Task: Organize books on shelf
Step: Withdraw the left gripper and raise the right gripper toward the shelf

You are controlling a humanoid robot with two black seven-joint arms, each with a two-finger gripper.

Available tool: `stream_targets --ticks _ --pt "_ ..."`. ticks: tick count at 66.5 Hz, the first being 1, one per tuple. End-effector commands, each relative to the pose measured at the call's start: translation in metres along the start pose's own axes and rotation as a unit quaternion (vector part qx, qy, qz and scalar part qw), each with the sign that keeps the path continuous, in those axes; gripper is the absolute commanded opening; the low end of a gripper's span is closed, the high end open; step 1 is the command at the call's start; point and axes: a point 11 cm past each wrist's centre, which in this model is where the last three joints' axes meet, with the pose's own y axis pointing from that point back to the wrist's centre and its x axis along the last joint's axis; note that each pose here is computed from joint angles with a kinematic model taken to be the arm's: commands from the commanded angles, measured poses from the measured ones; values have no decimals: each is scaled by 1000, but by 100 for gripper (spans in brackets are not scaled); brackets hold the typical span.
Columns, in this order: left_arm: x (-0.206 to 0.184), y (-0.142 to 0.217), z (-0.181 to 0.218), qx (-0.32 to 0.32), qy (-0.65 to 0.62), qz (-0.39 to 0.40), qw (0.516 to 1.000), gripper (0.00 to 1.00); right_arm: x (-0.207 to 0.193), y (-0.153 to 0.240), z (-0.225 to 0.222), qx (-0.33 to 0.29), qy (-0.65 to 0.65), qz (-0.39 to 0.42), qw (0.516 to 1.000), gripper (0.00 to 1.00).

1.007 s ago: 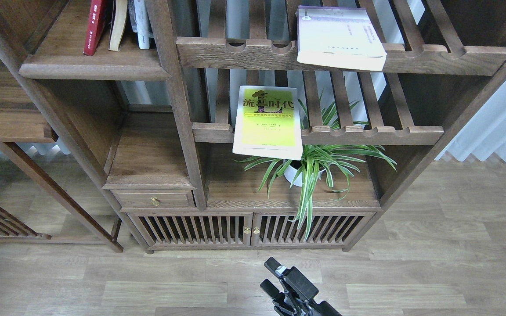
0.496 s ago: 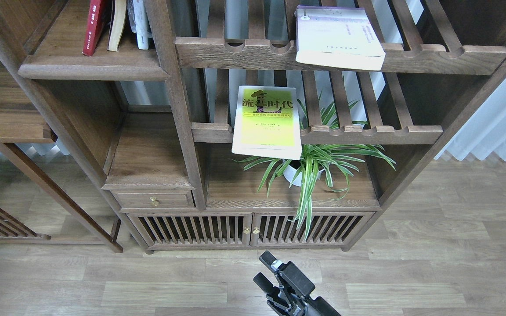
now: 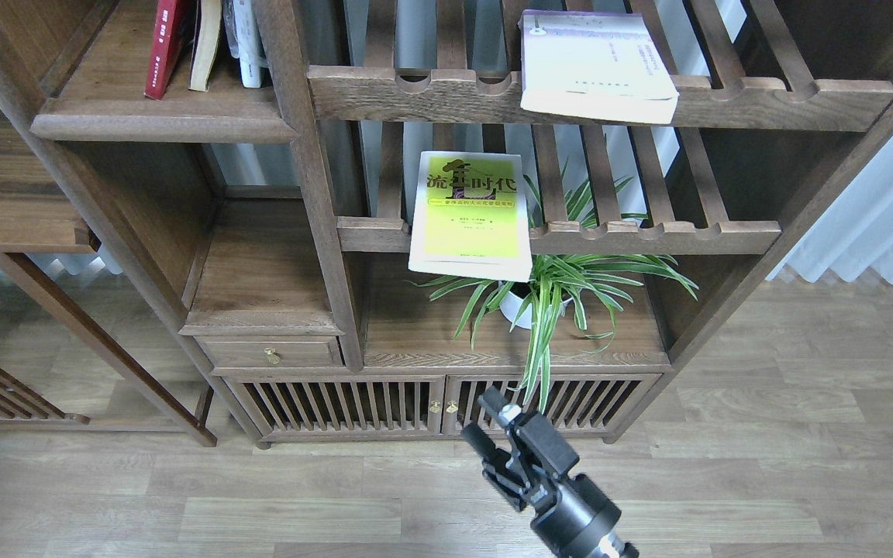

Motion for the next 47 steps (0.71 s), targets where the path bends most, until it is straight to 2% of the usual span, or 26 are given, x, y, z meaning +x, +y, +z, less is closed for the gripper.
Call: stream_targets --ticks 1,17,27,35,47 --pt "6 8 -50 3 87 -4 996 91 -8 -11 -5 -6 11 -15 1000 98" --pt "17 39 -133 -12 228 22 973 87 -26 -36 -9 6 12 -57 998 98" --pt "13 49 -179 -16 289 35 956 87 -53 -57 -41 29 47 -99 994 98" --pt "13 58 -196 -13 307 48 950 88 -70 -65 -63 49 70 -121 989 98" --pt "17 67 -204 -13 315 63 947 89 -92 -77 -105 90 90 -110 986 98"
